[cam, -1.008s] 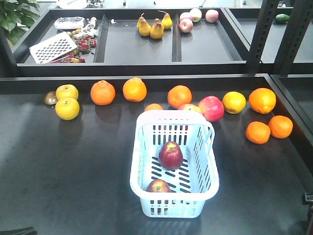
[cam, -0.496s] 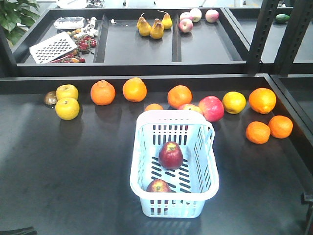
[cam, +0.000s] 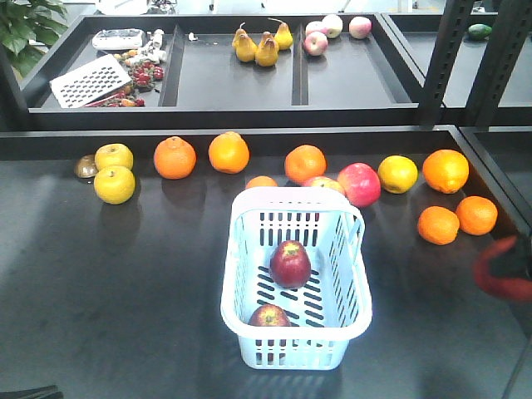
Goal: Pick three apples into basket with both arms
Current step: 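Withdraw the right gripper and grasp a third red apple, then lower the third apple into the basket and release it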
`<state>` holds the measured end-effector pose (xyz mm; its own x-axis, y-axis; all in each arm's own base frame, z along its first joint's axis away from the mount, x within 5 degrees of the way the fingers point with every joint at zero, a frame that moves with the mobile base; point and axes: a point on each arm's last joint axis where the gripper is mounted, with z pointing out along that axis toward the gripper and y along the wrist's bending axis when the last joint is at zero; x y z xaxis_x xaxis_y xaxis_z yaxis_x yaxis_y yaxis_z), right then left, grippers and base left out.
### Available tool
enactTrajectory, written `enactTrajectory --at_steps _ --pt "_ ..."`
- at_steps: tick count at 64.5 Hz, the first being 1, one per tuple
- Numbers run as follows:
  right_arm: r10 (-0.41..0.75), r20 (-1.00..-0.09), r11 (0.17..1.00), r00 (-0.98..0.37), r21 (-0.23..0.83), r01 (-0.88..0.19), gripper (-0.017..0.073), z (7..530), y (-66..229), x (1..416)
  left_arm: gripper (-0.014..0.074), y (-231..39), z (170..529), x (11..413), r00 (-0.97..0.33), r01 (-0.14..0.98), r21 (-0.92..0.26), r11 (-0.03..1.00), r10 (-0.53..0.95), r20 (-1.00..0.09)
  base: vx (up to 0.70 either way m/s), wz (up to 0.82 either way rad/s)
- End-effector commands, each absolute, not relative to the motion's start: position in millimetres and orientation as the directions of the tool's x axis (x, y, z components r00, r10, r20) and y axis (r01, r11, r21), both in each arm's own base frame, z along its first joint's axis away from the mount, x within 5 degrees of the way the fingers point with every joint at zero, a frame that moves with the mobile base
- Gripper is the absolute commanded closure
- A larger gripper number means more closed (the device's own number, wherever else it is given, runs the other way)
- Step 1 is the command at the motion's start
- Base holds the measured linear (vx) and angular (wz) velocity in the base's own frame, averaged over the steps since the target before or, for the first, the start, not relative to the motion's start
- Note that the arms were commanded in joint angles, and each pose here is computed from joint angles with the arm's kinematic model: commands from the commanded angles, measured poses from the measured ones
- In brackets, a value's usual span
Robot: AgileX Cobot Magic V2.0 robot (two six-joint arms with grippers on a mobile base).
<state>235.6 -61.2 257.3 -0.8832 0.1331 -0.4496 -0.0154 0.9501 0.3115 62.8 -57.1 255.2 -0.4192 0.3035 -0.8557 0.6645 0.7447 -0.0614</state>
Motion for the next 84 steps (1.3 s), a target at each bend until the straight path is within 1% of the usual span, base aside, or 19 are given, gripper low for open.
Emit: enactTrajectory --at_steps 1,5,9,13,17,23,28,32,39,46,52,55,61,65,66,70,74,79,84 --pt "0.121 -0.581 0.903 -0.805 0.401 -0.155 0.0564 294.0 -41.8 226.8 0.06 -58.5 268.1 66.6 -0.383 0.649 -0.075 0.757 0.239 -0.892 0.0 0.0" --pt "0.105 -0.623 0.869 -0.775 0.436 -0.233 0.0564 305.4 -29.0 222.5 0.06 -58.5 268.1 66.6 -0.383 0.649 -0.075 0.757 0.239 -0.892 0.0 0.0" --pt "0.054 -0.635 0.832 -0.771 0.456 -0.317 0.0564 310.9 -11.5 219.2 0.06 -58.5 268.1 66.6 -0.383 0.649 -0.075 0.757 0.239 -0.892 0.0 0.0" --pt "0.008 -0.631 0.799 -0.776 0.47 -0.374 0.0564 311.5 5.1 219.1 0.06 -58.5 268.2 66.7 -0.383 0.648 -0.075 0.758 0.239 -0.892 0.0 0.0" --pt "-0.059 -0.633 0.768 -0.772 0.466 -0.44 0.0564 310.7 26.9 219.9 0.06 -58.5 268.2 66.7 -0.383 0.648 -0.075 0.758 0.239 -0.892 0.0 0.0" --pt "-0.094 -0.659 0.75 -0.746 0.445 -0.488 0.0564 310.7 55.6 223.4 0.06 -58.5 268.2 66.7 -0.383 0.648 -0.075 0.758 0.239 -0.892 0.0 0.0" --pt "-0.116 -0.69 0.753 -0.714 0.408 -0.517 0.0564 306.5 79.8 230.6 0.06 -58.5 268.2 66.7 -0.383 0.648 -0.075 0.758 0.239 -0.892 0.0 0.0" --pt "-0.127 -0.69 0.757 -0.712 0.397 -0.52 0.0564 298.3 96.0 237.2 0.06 -58.5 268.2 66.7 -0.383 0.648 -0.075 0.758 0.239 -0.892 0.0 0.0" --pt "-0.133 -0.68 0.775 -0.721 0.382 -0.504 0.0559 277.5 118.7 252.2 0.06 -58.5 268.1 66.6 -0.383 0.649 -0.075 0.757 0.239 -0.892 0.0 0.0" --pt "-0.111 -0.676 0.804 -0.728 0.37 -0.466 0.0536 258.1 133.0 267.9 0.06 -58.5 268.1 66.6 -0.383 0.649 -0.075 0.757 0.239 -0.892 0.0 0.0" --pt "-0.095 -0.668 0.821 -0.738 0.367 -0.438 0.0474 245.9 139.8 279.3 0.06 -58.5 268.0 66.6 -0.384 0.649 -0.076 0.757 0.24 -0.892 0.0 0.0" --pt "-0.09 -0.655 0.82 -0.75 0.378 -0.429 0.042 241.7 142.3 284.3 0.06 -58.5 268.0 66.6 -0.384 0.649 -0.076 0.757 0.24 -0.892 0.0 0.0" --pt "-0.083 -0.639 0.82 -0.765 0.392 -0.417 0.0278 235.7 145.8 292.2 0.06 -58.5 268.0 66.5 -0.384 0.649 -0.076 0.757 0.241 -0.891 0.0 0.0" --pt "-0.088 -0.627 0.818 -0.774 0.398 -0.416 0.0148 232.0 147.9 295.9 0.06 -58.5 267.9 66.5 -0.385 0.65 -0.076 0.756 0.241 -0.891 0.0 0.0" --pt "-0.089 -0.627 0.817 -0.774 0.399 -0.417 0.0134 232.0 148.2 296.2 0.06 -58.5 267.9 66.5 -0.385 0.65 -0.076 0.756 0.241 -0.891 0.0 0.0" --pt "-0.088 -0.615 0.816 -0.784 0.407 -0.41 0.0025 228.7 149.2 297.7 0.06 -58.5 267.9 66.5 -0.385 0.65 -0.076 0.756 0.241 -0.891 0.0 0.0" --pt "-0.088 -0.609 0.817 -0.788 0.408 -0.407 -0.0058 226.3 149.5 298.4 0.06 -58.5 267.9 66.5 -0.385 0.65 -0.076 0.756 0.241 -0.891 0.0 0.0" --pt "-0.09 -0.605 0.818 -0.791 0.409 -0.405 -0.0135 224.5 149.7 298.9 0.06 -58.5 267.9 66.5 -0.385 0.65 -0.076 0.756 0.241 -0.891 0.0 0.0" --pt "-0.09 -0.604 0.818 -0.792 0.409 -0.404 -0.0162 224.0 149.8 299.0 0.06 -58.5 267.9 66.5 -0.385 0.65 -0.076 0.756 0.241 -0.891 0.0 0.0"
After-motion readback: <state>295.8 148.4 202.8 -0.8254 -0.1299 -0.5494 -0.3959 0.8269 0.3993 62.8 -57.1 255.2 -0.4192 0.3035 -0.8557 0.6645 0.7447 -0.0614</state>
